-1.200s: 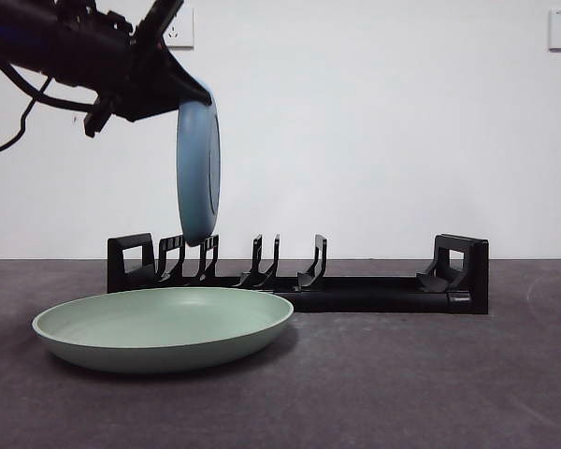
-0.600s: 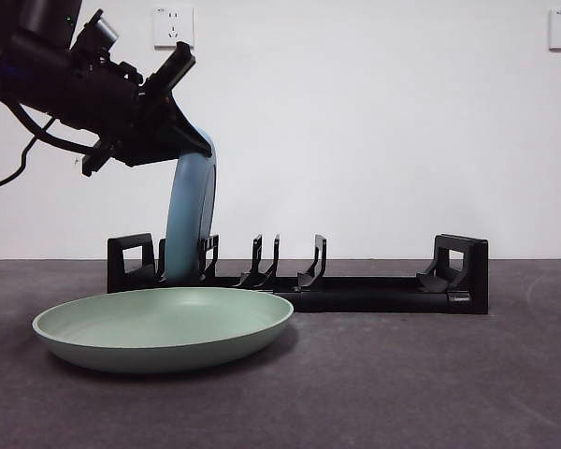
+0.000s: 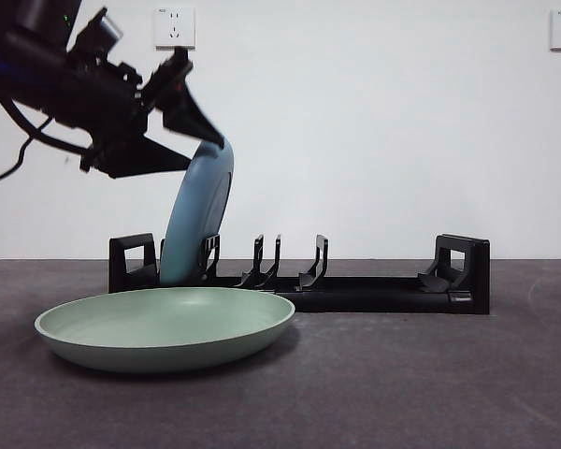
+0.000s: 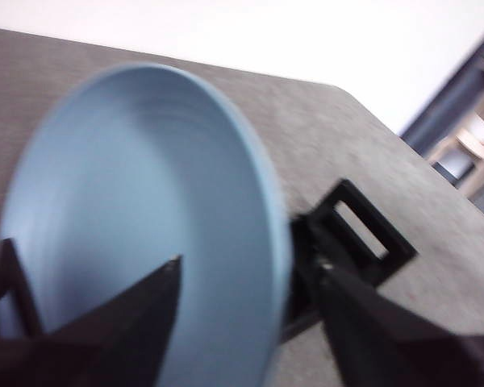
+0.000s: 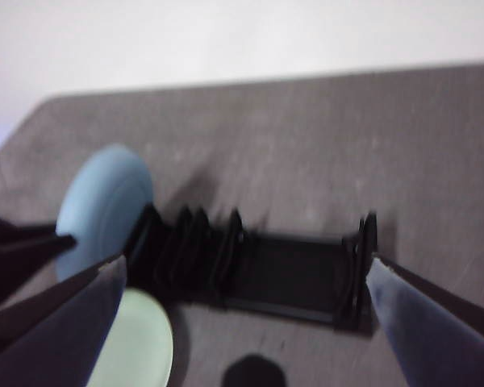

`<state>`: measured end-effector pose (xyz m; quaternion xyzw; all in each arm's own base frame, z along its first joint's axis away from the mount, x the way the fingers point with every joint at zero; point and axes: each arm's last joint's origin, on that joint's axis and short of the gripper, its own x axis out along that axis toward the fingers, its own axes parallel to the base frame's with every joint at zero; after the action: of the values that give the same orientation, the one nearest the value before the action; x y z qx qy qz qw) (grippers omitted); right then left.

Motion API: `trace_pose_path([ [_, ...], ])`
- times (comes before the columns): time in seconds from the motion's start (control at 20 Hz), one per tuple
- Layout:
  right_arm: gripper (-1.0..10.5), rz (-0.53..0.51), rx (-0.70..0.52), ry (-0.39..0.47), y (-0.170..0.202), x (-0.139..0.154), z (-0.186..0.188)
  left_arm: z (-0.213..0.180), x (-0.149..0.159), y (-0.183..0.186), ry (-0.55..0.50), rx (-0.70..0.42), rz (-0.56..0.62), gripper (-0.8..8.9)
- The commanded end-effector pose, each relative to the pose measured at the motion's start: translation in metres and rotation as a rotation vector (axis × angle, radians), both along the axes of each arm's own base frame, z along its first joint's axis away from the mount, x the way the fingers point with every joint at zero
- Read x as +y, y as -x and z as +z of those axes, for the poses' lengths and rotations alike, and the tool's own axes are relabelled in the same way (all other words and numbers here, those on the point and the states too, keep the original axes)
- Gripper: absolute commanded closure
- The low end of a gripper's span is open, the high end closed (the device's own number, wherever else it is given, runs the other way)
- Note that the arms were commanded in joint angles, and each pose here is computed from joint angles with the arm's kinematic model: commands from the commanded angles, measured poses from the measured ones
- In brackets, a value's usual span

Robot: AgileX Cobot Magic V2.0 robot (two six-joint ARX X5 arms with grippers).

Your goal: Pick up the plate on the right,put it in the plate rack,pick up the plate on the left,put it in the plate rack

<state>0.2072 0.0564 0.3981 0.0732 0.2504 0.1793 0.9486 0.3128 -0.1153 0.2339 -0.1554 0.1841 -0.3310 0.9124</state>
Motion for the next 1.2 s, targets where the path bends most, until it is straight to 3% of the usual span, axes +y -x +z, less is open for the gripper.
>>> trace_pose_path([
  [0.05,4.5,0.067,0.061,-0.017,-0.007,0.004,-0.008,0.019,-0.001,0.012,-0.057,-0.122,-0.041,4.28],
  [0.35,4.5,0.216,0.228,-0.075,-0.028,0.019,-0.033,0.064,-0.001,0.051,-0.193,-0.319,-0.064,4.32],
  [0.65,4.6,0.337,0.439,-0.018,-0.061,0.065,-0.084,0.106,0.01,0.125,-0.54,-0.512,0.043,4.36],
  [0.9,5.4,0.42,0.594,0.055,-0.087,0.11,-0.146,0.117,0.02,0.175,-0.783,-0.559,0.141,4.36],
  [1.1,5.4,0.453,0.68,0.091,-0.103,0.138,-0.199,0.121,0.02,0.195,-0.855,-0.586,0.19,4.36],
  [1.2,6.1,0.453,0.706,0.095,-0.108,0.146,-0.219,0.12,0.018,0.198,-0.896,-0.596,0.195,4.36],
])
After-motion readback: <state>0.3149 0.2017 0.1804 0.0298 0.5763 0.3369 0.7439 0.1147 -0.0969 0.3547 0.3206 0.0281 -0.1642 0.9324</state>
